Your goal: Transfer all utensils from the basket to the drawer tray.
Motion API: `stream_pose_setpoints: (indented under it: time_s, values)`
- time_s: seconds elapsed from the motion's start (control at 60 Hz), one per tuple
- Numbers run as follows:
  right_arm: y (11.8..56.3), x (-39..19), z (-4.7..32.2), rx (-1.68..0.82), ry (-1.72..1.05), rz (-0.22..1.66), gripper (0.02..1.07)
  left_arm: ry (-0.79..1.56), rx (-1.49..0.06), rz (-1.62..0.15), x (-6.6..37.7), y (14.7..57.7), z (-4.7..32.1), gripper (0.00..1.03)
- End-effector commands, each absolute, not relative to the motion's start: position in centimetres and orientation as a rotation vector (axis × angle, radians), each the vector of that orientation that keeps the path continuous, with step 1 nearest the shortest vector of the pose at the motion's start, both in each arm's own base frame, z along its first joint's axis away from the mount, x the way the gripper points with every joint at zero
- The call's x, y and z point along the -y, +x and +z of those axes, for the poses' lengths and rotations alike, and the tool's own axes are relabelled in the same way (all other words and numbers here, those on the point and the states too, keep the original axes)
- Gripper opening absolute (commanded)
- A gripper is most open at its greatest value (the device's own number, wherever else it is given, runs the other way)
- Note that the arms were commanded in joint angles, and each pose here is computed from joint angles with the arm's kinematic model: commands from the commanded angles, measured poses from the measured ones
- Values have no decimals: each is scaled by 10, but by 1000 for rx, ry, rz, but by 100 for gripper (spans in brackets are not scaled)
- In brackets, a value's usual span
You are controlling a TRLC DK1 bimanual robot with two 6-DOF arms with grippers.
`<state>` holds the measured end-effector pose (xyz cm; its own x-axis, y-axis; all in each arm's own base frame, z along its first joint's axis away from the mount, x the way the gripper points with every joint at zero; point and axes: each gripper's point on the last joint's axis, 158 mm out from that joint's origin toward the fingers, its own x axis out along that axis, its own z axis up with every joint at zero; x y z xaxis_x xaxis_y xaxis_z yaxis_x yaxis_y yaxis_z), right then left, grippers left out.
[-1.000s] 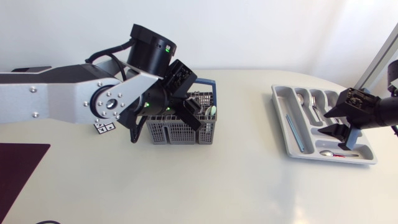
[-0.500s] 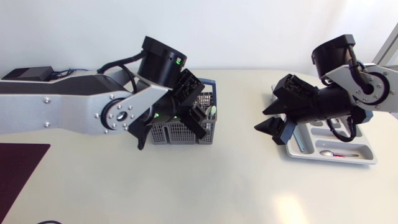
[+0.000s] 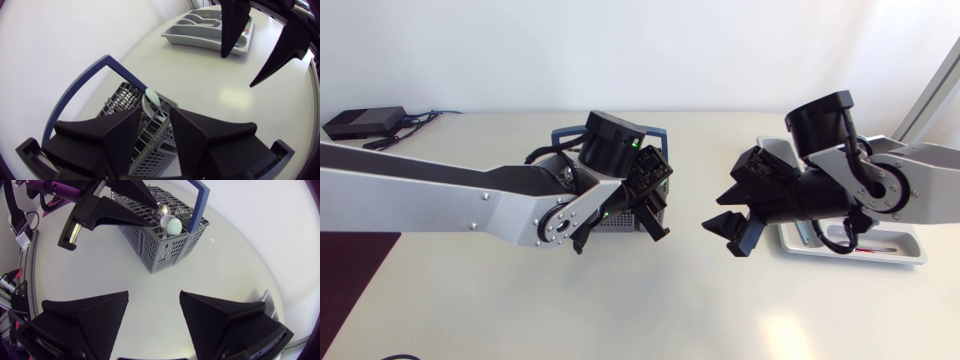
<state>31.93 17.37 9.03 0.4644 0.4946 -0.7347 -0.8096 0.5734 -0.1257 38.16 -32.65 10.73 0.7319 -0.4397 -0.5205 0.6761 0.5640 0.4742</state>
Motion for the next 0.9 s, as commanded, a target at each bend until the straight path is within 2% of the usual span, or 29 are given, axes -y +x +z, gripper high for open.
stream_pose_setpoints:
  time_s: [0.0,0.25,0.433,0.7,0.883]
  values:
    - [314,-180,87,-713,-481,842,77,757,-378,-664,319,385,90,41]
    - [318,-190,92,-692,-482,846,77,756,-368,-641,314,399,88,41]
    - [319,-192,89,-695,-482,847,77,743,-350,-629,316,407,92,34]
    - [321,-195,84,-700,-488,847,77,731,-344,-621,321,415,91,33]
    - [319,-197,82,-707,-489,854,77,708,-322,-609,324,423,98,24]
